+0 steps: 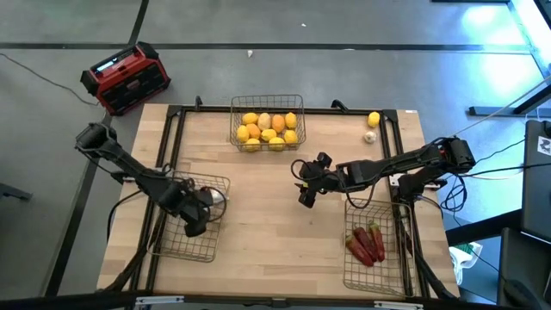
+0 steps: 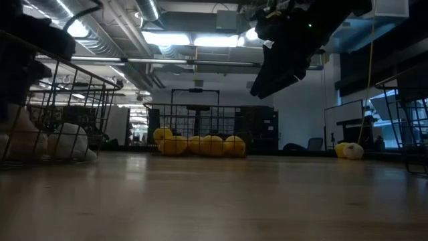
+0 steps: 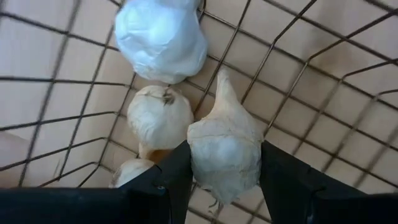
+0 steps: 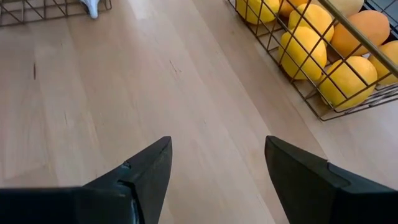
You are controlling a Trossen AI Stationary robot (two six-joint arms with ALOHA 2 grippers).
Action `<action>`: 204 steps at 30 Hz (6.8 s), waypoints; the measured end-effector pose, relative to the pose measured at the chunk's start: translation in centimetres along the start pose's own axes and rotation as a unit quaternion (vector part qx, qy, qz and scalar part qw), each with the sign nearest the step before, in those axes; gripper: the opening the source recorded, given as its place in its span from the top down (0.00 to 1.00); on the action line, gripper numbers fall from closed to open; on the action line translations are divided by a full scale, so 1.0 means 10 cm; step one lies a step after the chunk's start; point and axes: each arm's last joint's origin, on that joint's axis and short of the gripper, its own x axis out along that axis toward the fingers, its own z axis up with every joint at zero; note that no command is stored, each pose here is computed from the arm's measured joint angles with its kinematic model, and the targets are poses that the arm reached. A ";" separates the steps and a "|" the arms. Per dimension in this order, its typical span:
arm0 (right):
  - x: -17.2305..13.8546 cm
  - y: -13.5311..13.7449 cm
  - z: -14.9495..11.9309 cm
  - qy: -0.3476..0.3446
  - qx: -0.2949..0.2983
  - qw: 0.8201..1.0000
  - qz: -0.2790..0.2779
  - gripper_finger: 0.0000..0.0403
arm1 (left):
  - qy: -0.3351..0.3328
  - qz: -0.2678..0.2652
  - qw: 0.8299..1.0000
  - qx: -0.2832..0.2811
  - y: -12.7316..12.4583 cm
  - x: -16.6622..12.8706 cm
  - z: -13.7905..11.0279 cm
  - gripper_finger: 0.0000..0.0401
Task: Sort produce into baskets
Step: Put the garlic into the bottom left wire basket
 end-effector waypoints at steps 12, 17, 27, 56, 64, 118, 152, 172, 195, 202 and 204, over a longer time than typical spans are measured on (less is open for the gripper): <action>0.00 0.00 0.00 0.002 -0.001 1.000 -0.001 0.37 | 0.035 0.033 0.999 0.004 -0.17 0.30 0.06 0.61; 0.00 0.00 0.00 0.002 -0.001 1.000 -0.001 0.37 | 0.037 0.035 0.999 0.003 -0.19 0.33 0.06 0.61; 0.00 0.00 0.00 0.002 -0.001 1.000 -0.001 0.37 | 0.047 0.025 0.999 -0.009 -0.20 0.34 0.06 0.44; -0.46 -0.47 0.09 0.105 0.071 0.968 -0.219 0.37 | -0.277 -0.030 0.960 -0.033 0.14 -0.57 0.16 0.35; -0.51 -0.92 -0.04 0.212 0.106 0.919 -0.316 0.37 | -0.377 -0.048 0.925 0.010 0.03 -0.55 0.30 0.34; -0.03 -2.67 -0.88 0.282 0.290 0.849 -0.339 0.37 | -0.487 0.116 0.865 0.024 0.87 -0.25 1.03 0.35; 0.29 -2.75 -0.97 0.252 0.308 0.837 -0.377 0.37 | -0.477 0.116 0.871 0.025 0.88 -0.20 1.05 0.35; 0.30 -2.74 -0.98 0.261 0.305 0.840 -0.365 0.67 | -0.476 0.112 0.872 0.019 0.88 -0.19 1.05 0.34; 0.04 -1.74 -0.45 0.159 0.225 0.961 -0.002 0.65 | -0.454 0.017 0.891 0.009 0.84 -0.14 1.01 0.34; 0.07 -1.28 -0.31 0.112 0.171 0.973 0.105 0.65 | -0.440 -0.032 0.898 0.009 0.79 -0.13 0.99 0.35; 0.06 -1.16 -0.27 0.096 0.163 0.974 0.122 0.65 | -0.438 -0.053 0.898 0.007 0.76 -0.13 0.98 0.35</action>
